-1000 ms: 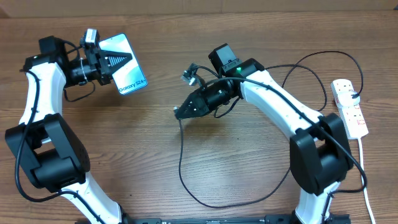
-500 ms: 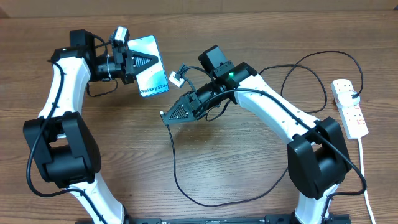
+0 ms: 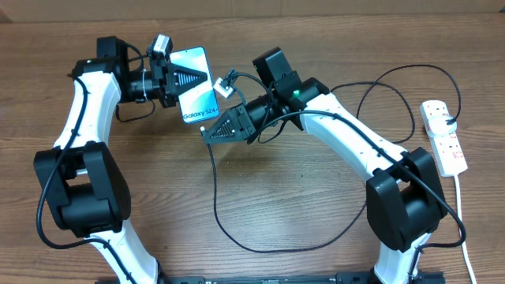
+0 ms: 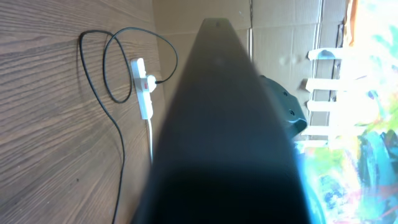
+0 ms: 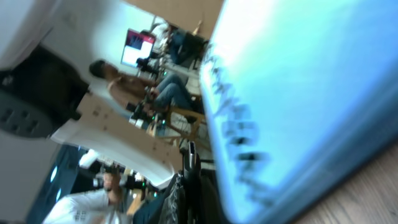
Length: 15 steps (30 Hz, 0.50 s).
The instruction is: Plug charger to phone and switch on socket
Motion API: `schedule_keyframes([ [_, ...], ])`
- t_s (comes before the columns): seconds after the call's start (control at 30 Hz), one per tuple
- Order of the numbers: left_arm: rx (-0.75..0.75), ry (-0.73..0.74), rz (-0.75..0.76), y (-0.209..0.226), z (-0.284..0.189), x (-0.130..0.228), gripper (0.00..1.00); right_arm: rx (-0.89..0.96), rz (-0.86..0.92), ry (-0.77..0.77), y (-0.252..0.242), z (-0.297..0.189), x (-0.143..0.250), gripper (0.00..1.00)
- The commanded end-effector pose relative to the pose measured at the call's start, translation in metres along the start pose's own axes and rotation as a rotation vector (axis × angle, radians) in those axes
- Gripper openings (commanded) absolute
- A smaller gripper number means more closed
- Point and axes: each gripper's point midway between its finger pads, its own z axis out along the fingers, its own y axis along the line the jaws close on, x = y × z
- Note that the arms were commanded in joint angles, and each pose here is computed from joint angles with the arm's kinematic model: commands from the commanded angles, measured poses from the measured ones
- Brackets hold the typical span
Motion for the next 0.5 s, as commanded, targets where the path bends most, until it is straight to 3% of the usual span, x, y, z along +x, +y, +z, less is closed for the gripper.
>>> schedule_keyframes([
  [0.0,0.055,0.01,0.041,-0.0299,0.0014,0.0053,0.04,0.059,0.059,-0.034,-0.0066,-0.0042,-0.0095,0.04],
  [0.47,0.055,0.009,0.054,-0.03,0.0014,0.0044,0.04,0.043,0.066,-0.045,-0.0044,-0.0082,-0.0134,0.04],
])
